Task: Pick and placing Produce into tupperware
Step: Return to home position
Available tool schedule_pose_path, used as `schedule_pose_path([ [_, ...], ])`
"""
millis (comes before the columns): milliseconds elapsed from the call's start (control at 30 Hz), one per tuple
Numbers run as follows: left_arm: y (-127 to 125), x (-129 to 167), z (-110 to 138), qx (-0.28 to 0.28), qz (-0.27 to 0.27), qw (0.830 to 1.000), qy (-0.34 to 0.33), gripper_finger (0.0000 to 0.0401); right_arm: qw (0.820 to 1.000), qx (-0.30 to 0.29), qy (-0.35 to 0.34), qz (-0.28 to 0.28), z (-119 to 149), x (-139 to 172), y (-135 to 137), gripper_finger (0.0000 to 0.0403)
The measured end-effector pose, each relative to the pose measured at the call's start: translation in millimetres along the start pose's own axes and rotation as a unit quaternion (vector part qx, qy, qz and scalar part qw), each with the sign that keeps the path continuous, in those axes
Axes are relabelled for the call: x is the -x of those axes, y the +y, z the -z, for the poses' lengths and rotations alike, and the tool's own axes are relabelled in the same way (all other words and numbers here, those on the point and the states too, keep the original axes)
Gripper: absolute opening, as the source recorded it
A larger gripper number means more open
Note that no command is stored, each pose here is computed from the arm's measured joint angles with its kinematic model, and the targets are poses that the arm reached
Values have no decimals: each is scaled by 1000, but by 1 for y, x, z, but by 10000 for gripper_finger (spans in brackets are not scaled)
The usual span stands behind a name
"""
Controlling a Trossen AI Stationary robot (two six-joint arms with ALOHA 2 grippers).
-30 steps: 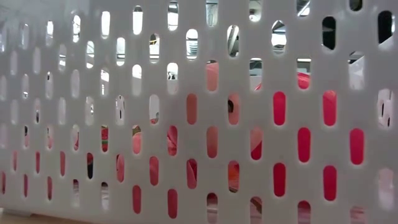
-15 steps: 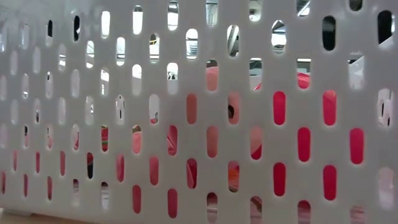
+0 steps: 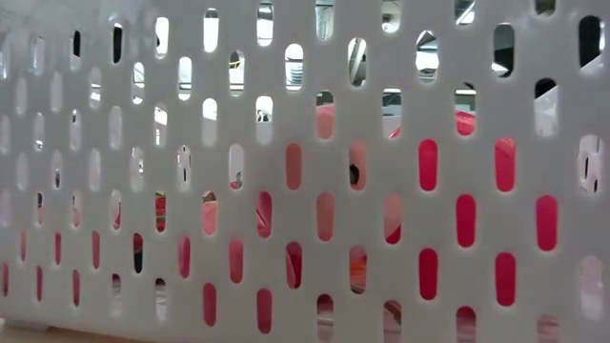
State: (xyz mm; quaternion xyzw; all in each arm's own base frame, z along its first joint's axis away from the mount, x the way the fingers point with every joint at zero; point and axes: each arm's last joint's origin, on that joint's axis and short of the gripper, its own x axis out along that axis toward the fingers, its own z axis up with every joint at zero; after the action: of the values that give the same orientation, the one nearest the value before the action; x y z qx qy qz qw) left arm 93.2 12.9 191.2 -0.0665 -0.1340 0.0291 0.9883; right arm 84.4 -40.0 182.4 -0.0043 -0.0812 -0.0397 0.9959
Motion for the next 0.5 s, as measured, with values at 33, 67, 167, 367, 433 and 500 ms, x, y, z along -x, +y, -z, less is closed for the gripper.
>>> schedule_pose_path([
  [33, 1, 0, 1, -7, -5, 1000, 4, 2, 1000, 4, 3, 11, 1, -1, -1, 374],
  [67, 2, 0, 3, -17, -17, 1000, 15, 2, 999, 13, 14, 31, 3, -1, -2, 374],
  [167, 5, 1, 13, -18, -60, 996, 62, 2, 995, 26, 43, 81, 9, -1, -5, 374],
  [367, 7, 2, 22, 18, -80, 990, 119, 2, 989, -105, 56, 90, 14, -1, -4, 374],
  [433, 7, 2, 22, 12, -82, 989, 119, 2, 987, -123, 54, 90, 14, -1, -4, 374],
  [500, 7, 2, 22, 7, -82, 989, 121, 2, 986, -130, 54, 91, 14, -1, -4, 374],
])
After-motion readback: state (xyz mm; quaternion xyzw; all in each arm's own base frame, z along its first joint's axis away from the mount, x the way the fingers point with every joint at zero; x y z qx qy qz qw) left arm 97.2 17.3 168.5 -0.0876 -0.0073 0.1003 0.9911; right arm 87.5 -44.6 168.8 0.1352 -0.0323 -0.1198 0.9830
